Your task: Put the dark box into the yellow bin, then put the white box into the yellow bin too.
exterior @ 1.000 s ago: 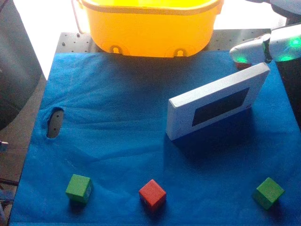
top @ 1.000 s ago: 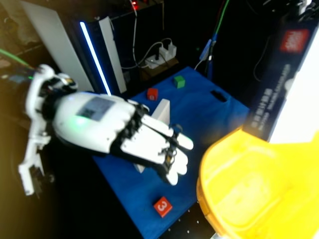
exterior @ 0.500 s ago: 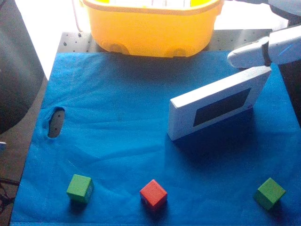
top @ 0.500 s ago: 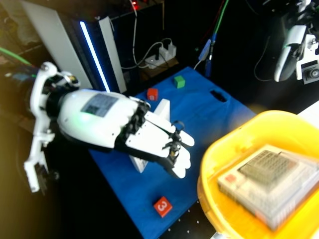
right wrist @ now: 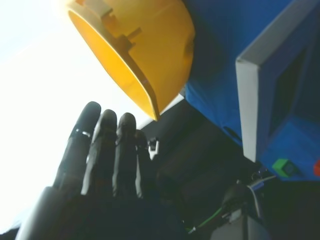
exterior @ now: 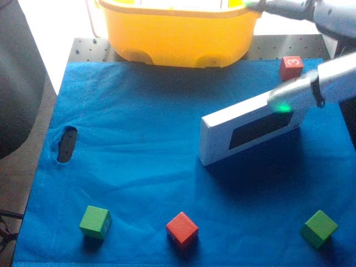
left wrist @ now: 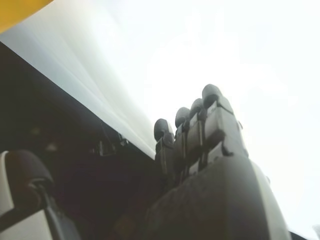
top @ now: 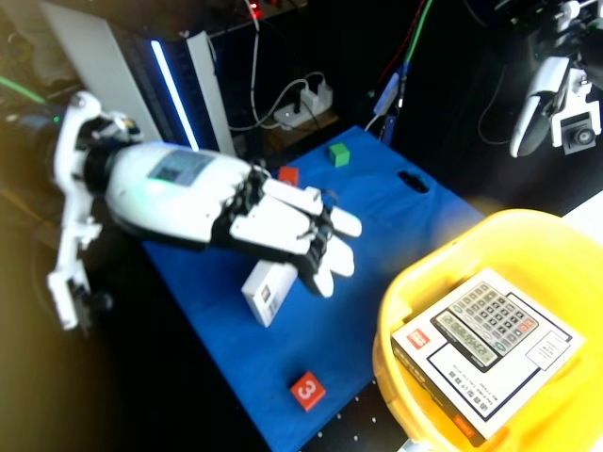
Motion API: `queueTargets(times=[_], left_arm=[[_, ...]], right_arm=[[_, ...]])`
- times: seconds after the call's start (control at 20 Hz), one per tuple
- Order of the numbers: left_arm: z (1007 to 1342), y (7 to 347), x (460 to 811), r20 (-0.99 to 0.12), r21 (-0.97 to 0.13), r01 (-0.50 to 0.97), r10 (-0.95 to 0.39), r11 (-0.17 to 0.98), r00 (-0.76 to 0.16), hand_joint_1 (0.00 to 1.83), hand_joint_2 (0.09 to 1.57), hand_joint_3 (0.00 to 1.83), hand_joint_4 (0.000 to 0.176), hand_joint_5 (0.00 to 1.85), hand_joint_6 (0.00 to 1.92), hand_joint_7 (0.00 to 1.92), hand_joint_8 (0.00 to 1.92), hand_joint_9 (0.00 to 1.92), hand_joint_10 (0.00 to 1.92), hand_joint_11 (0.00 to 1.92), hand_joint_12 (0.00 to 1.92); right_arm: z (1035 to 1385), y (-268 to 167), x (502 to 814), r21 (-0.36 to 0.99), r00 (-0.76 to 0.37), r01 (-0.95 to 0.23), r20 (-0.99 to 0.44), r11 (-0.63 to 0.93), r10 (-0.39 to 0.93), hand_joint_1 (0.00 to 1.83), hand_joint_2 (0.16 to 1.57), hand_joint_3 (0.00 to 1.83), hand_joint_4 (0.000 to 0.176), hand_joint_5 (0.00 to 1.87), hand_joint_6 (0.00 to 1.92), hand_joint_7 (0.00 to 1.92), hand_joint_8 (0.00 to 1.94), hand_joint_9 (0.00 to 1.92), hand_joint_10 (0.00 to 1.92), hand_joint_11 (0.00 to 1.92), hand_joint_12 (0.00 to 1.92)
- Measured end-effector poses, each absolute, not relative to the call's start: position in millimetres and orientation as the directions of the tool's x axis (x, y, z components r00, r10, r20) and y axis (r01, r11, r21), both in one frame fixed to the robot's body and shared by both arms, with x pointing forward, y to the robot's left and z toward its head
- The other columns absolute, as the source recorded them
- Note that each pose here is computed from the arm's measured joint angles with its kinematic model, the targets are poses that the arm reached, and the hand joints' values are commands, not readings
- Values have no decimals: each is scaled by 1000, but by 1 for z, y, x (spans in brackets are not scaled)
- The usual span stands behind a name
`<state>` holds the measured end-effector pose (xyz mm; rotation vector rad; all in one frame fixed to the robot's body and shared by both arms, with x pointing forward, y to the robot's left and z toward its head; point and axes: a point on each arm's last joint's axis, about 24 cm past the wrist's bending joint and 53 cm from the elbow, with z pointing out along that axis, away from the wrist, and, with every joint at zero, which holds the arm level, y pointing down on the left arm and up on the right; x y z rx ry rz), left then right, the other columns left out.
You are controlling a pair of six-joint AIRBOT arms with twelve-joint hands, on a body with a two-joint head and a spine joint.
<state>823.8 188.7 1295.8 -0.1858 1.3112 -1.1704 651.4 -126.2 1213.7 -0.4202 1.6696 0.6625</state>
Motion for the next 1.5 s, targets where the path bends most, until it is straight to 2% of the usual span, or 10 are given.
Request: queueTargets(times=[0.25, 0.5, 0.7, 0.95, 1.15, 1.2, 1.3, 1.4, 1.45, 1.5], left_arm=[[1291, 191, 822, -646, -694, 550, -740, 466, -189, 1059, 748, 6, 44, 292, 0, 128, 2, 19, 4, 0, 1], [1284, 196, 821, -644, -705, 530, -739, 472, -198, 1058, 741, 2, 40, 251, 0, 84, 7, 21, 8, 33, 15], [1291, 205, 816, -635, -704, 539, -750, 462, -187, 986, 737, 0, 107, 291, 16, 99, 6, 39, 9, 71, 33], [1303, 199, 806, -628, -692, 577, -755, 434, -185, 928, 733, 0, 53, 191, 0, 52, 1, 64, 9, 128, 70], [1325, 209, 796, -598, -685, 610, -786, 399, -156, 933, 808, 18, 98, 35, 2, 1, 0, 0, 0, 0, 13], [1329, 212, 792, -600, -675, 620, -786, 399, -147, 945, 812, 15, 43, 32, 8, 0, 0, 0, 0, 0, 2], [1335, 216, 788, -594, -666, 632, -794, 396, -129, 519, 1017, 0, 118, 156, 32, 229, 38, 296, 54, 11, 1077], [1339, 223, 788, -582, -670, 630, -805, 393, -115, 125, 1287, 37, 0, 32, 3, 73, 13, 182, 13, 0, 1083], [1340, 226, 787, -583, -668, 630, -805, 396, -111, 570, 1312, 0, 99, 112, 35, 205, 52, 215, 28, 0, 1089], [1340, 225, 786, -585, -666, 632, -803, 396, -113, 341, 1478, 3, 93, 157, 57, 252, 53, 184, 20, 0, 1223]], right_arm=[[1197, -119, 641, 194, -235, -630, -971, 752, 54, 222, 699, 0, 88, 87, 0, 307, 1, 287, 2, 19, 809], [1167, -102, 635, 212, -288, -646, -957, 734, 23, 562, 650, 0, 0, 93, 0, 282, 1, 275, 1, 76, 613], [1152, -102, 641, 231, -318, -631, -948, 741, 24, 731, 640, 0, 18, 158, 3, 311, 3, 262, 1, 131, 354], [1135, -97, 646, 266, -357, -615, -933, 742, 39, 641, 671, 2, 6, 247, 3, 360, 5, 364, 7, 293, 307], [1122, -97, 652, 292, -389, -591, -920, 752, 52, 740, 718, 0, 0, 504, 3, 593, 1, 642, 7, 630, 251], [1120, -95, 653, 301, -395, -587, -917, 751, 59, 764, 749, 0, 0, 587, 1, 678, 0, 749, 3, 748, 188], [1114, -97, 654, 360, -412, -562, -903, 745, 125, 1037, 919, 20, 0, 934, 20, 1038, 25, 1102, 18, 923, 363], [1107, -100, 653, 390, -431, -540, -889, 746, 153, 1364, 991, 6, 0, 1184, 347, 1396, 65, 1238, 695, 994, 953], [1108, -101, 655, 393, -430, -537, -889, 747, 159, 1320, 997, 1, 0, 1203, 389, 1402, 348, 1309, 642, 1075, 1124], [1109, -101, 657, 402, -427, -532, -887, 745, 174, 1309, 1004, 1, 0, 1197, 412, 1364, 494, 1355, 581, 1086, 1206]])
